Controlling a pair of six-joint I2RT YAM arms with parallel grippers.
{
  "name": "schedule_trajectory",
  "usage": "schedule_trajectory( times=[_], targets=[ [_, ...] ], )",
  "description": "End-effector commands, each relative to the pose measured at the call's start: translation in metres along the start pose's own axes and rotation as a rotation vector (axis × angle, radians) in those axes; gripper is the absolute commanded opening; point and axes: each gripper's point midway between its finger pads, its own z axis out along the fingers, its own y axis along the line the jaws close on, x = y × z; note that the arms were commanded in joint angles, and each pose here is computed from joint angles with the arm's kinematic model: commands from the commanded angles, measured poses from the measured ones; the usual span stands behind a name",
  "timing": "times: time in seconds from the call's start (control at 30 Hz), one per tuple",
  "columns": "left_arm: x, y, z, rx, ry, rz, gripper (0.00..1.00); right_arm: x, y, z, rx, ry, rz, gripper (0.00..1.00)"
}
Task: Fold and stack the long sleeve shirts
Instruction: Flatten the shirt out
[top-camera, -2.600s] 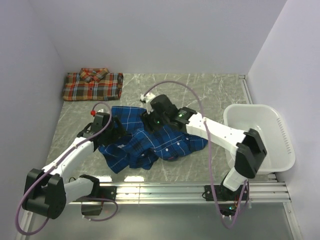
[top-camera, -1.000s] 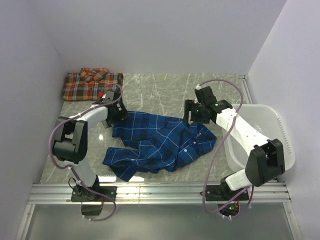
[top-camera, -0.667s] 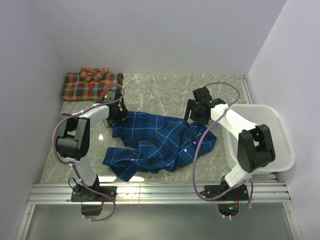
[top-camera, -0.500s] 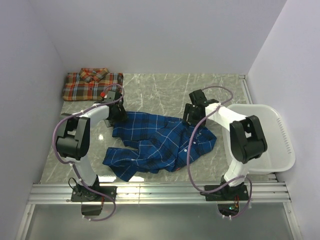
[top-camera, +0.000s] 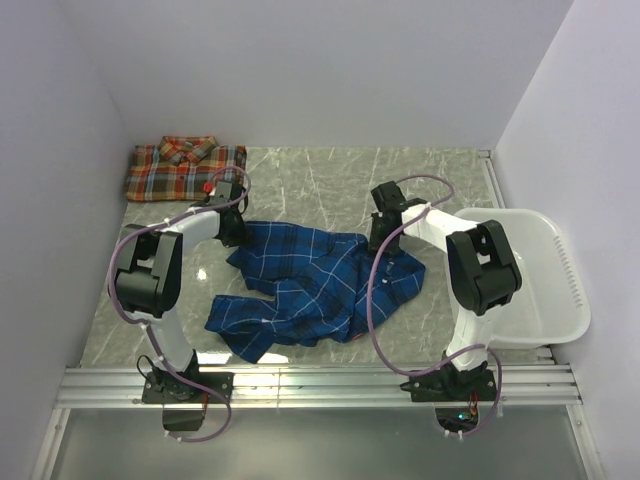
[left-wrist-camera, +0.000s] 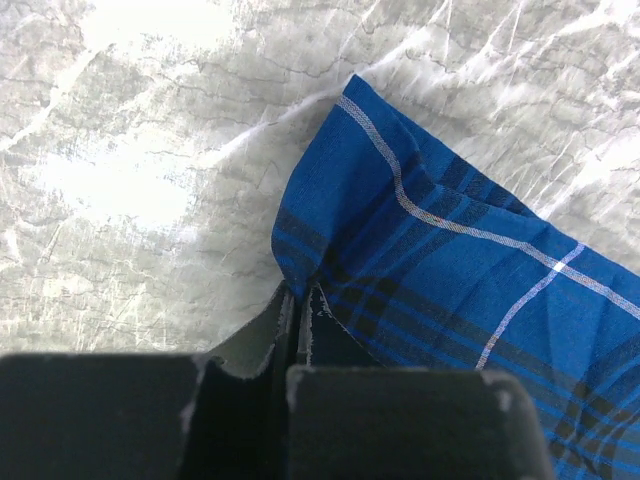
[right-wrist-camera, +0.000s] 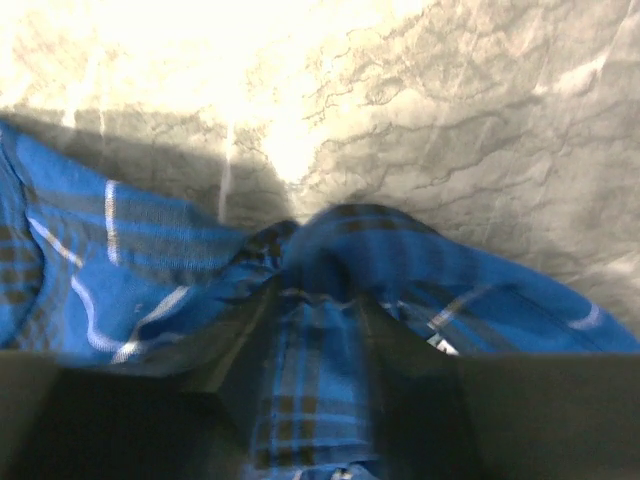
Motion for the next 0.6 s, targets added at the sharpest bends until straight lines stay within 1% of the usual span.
schedule_trajectory(
  times=[0.0,0.03,0.07,0.1,0.17,0.2,0.27,0.3,0.37,0.4,0.47,0.5,0.57],
  targets=[
    [0.025,0.008,0.008,-0.029,0.085,0.023,0.01,0.000,0.007,0.008,-0.021,0.002,-0.017,0.28],
    [0.015,0.004,0.005,-0.022,0.061,0.023,0.01,-0.003,0.010,0.006,-0.030,-0.007,-0.017,0.18],
    [0.007,0.003,0.002,-0.026,0.037,0.023,0.01,-0.004,0.012,0.004,-0.035,-0.009,-0.018,0.05],
    [-0.009,-0.005,-0.008,-0.011,0.002,0.026,0.01,-0.010,0.015,0.001,-0.042,-0.023,-0.018,0.00],
    [-0.028,-0.008,-0.018,-0.007,-0.037,0.022,0.01,-0.019,0.018,-0.006,-0.051,-0.051,-0.014,0.00],
    [-0.052,-0.018,-0.031,0.017,-0.092,0.017,0.01,-0.028,0.022,-0.013,-0.053,-0.076,-0.011,0.00],
    [-0.077,-0.019,-0.048,0.025,-0.139,-0.003,0.01,-0.045,0.029,-0.032,-0.076,-0.136,-0.008,0.00],
    [-0.105,-0.028,-0.068,0.057,-0.206,-0.016,0.01,-0.059,0.037,-0.044,-0.098,-0.180,-0.008,0.00],
    [-0.135,-0.028,-0.088,0.075,-0.269,-0.042,0.01,-0.077,0.047,-0.068,-0.137,-0.244,-0.007,0.00],
    [-0.161,-0.038,-0.112,0.119,-0.333,-0.053,0.00,-0.093,0.055,-0.083,-0.163,-0.292,-0.007,0.00],
    [-0.190,-0.039,-0.135,0.150,-0.393,-0.073,0.01,-0.110,0.059,-0.102,-0.173,-0.360,0.006,0.00],
    [-0.216,-0.048,-0.161,0.192,-0.459,-0.082,0.01,-0.123,0.065,-0.116,-0.194,-0.409,0.009,0.00],
    [-0.236,-0.054,-0.185,0.216,-0.506,-0.067,0.01,-0.137,0.068,-0.134,-0.205,-0.474,0.017,0.00]
  ],
)
